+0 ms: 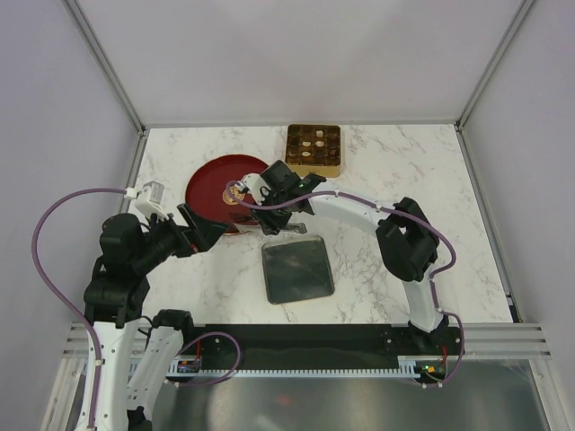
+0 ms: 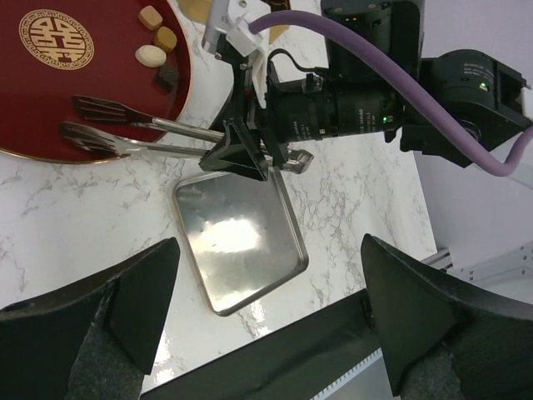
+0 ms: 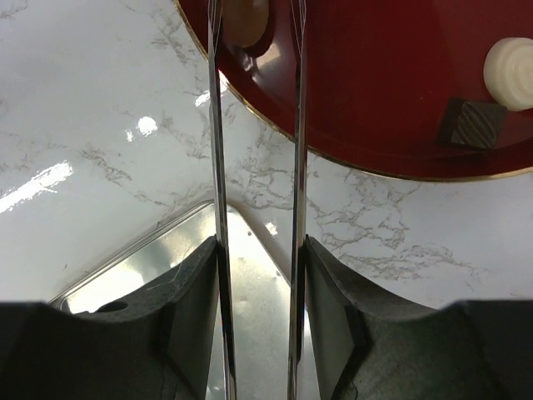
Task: Pack the chocolate
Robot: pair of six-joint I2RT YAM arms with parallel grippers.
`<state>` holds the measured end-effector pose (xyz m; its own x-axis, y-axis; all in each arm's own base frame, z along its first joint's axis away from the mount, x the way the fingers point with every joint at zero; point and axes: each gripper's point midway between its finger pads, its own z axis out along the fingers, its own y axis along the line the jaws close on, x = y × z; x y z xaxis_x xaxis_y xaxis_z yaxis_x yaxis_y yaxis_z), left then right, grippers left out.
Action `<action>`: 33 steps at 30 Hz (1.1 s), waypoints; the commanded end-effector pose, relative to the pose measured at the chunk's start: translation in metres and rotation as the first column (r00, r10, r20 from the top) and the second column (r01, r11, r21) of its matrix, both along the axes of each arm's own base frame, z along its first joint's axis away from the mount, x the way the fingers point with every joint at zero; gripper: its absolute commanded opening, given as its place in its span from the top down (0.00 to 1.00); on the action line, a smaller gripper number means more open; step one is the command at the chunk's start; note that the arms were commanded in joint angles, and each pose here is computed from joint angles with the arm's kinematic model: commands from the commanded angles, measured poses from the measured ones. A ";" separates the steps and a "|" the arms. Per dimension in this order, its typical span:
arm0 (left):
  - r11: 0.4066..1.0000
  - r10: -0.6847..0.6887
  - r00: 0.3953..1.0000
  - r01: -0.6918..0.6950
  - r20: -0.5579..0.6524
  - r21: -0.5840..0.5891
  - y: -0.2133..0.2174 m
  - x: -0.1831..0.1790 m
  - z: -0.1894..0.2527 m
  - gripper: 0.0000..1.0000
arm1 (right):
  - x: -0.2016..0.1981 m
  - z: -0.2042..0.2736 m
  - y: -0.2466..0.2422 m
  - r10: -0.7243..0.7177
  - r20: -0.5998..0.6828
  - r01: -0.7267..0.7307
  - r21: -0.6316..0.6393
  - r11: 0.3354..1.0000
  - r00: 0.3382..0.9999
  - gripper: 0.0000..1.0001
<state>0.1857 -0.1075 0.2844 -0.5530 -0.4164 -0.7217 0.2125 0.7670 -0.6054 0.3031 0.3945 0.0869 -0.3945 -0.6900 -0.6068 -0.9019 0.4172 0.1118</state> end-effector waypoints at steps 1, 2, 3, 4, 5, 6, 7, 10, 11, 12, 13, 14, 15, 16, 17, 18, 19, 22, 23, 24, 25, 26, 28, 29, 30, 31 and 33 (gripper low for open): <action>1.000 -0.005 0.999 0.004 0.054 0.006 0.001 -0.005 0.016 0.02 | 0.010 0.005 0.006 -0.005 0.021 0.005 -0.007 1.000 1.000 0.50; 1.000 -0.003 0.999 0.003 0.054 0.007 0.001 -0.005 0.017 0.02 | 0.012 0.007 0.006 -0.009 0.028 0.009 -0.005 1.000 1.000 0.51; 1.000 0.000 0.999 0.000 0.052 0.008 0.002 -0.005 0.016 0.02 | 0.012 0.006 0.006 -0.013 0.030 0.013 -0.007 1.000 0.999 0.52; 1.000 0.001 0.999 -0.002 0.049 0.009 0.002 -0.005 0.015 0.02 | 0.014 0.008 0.006 -0.018 0.034 0.018 -0.002 1.000 0.999 0.52; 1.000 0.003 0.999 -0.003 0.050 0.008 0.002 -0.005 0.015 0.02 | 0.017 0.009 0.006 -0.027 0.040 0.027 0.000 1.000 0.999 0.53; 1.000 0.002 0.999 -0.002 0.051 0.007 0.002 -0.006 0.015 0.02 | 0.019 0.010 0.006 -0.042 0.042 0.041 0.007 0.999 0.998 0.55; 1.000 0.003 0.999 -0.003 0.051 0.009 0.002 -0.005 0.015 0.02 | 0.021 0.012 0.004 -0.053 0.046 0.053 0.007 0.999 0.998 0.56; 1.000 0.002 0.999 -0.003 0.054 0.010 0.002 -0.005 0.017 0.02 | 0.029 0.019 0.002 -0.090 0.062 0.088 0.029 0.996 0.994 0.60; 1.000 0.003 0.999 -0.004 0.055 0.011 0.002 -0.005 0.017 0.02 | 0.032 0.023 0.003 -0.099 0.069 0.096 0.043 0.994 0.993 0.61; 1.000 0.004 0.998 -0.005 0.055 0.012 0.003 -0.005 0.017 0.02 | 0.034 0.026 0.002 -0.108 0.074 0.105 0.054 0.993 0.991 0.63; 1.000 0.004 0.999 -0.005 0.055 0.014 0.003 -0.005 0.017 0.02 | 0.039 0.034 0.003 -0.126 0.082 0.120 0.079 0.990 0.989 0.64; 1.000 0.006 0.999 -0.006 0.052 0.013 0.003 -0.005 0.016 0.02 | 0.041 0.037 0.003 -0.135 0.086 0.127 0.090 0.988 0.987 0.65; 1.000 0.007 0.999 -0.008 0.052 0.014 0.003 -0.005 0.016 0.02 | 0.044 0.041 0.003 -0.143 0.090 0.134 0.102 0.986 0.986 0.67; 1.000 0.007 0.999 -0.008 0.051 0.014 0.003 -0.005 0.016 0.02 | 0.049 0.046 0.002 -0.156 0.099 0.145 0.117 0.983 0.983 0.67; 1.000 0.007 0.999 -0.008 0.048 0.014 0.003 -0.004 0.015 0.02 | 0.050 0.049 0.003 -0.165 0.099 0.152 0.128 0.980 0.981 0.68; 1.000 0.010 0.999 -0.011 0.049 0.014 0.003 -0.004 0.015 0.02 | 0.053 0.052 0.003 -0.173 0.102 0.158 0.136 0.978 0.980 0.69; 1.000 0.010 0.999 -0.011 0.047 0.014 0.003 -0.003 0.015 0.02 | 0.057 0.054 0.002 -0.182 0.105 0.167 0.143 0.976 0.978 0.69; 1.000 0.016 0.999 -0.017 0.046 0.020 0.005 -0.003 0.013 0.02 | 0.071 0.064 -0.001 -0.227 0.113 0.206 0.172 0.963 0.967 0.69; 1.000 0.019 0.999 -0.020 0.047 0.021 0.005 -0.002 0.013 0.02 | 0.076 0.070 -0.001 -0.242 0.118 0.218 0.187 0.958 0.963 0.69; 0.999 0.022 0.999 -0.023 0.044 0.026 0.006 -0.001 0.012 0.02 | 0.081 0.076 -0.004 -0.268 0.114 0.242 0.202 0.949 0.957 0.69; 0.999 0.026 0.999 -0.027 0.036 0.028 0.006 0.000 0.009 0.02 | 0.092 0.081 -0.011 -0.304 0.122 0.275 0.214 0.937 0.945 0.69; 0.999 0.027 0.999 -0.028 0.031 0.030 0.007 0.001 0.008 0.02 | 0.100 0.089 -0.015 -0.332 0.132 0.297 0.228 0.927 0.934 0.69; 0.999 0.025 1.000 -0.025 0.018 0.034 0.006 0.002 0.004 0.02 | 0.117 0.103 -0.030 -0.416 0.135 0.374 0.256 0.892 0.899 0.69; 0.999 0.024 1.000 -0.024 0.015 0.032 0.006 0.003 0.002 0.02 | 0.126 0.107 -0.040 -0.463 0.151 0.417 0.259 0.871 0.873 0.69; 0.999 0.024 1.000 -0.024 0.015 0.032 0.006 0.004 0.002 0.02 | 0.134 0.111 -0.049 -0.500 0.161 0.450 0.265 0.852 0.851 0.69; 0.999 0.025 1.000 -0.025 0.004 0.034 0.006 0.005 -0.002 0.02 | 0.145 0.116 -0.063 -0.554 0.157 0.501 0.279 0.819 0.818 0.69; 0.999 0.026 1.000 -0.026 0.002 0.033 0.006 0.008 -0.006 0.02 | 0.159 0.117 -0.083 -0.622 0.177 0.569 0.273 0.776 0.763 0.69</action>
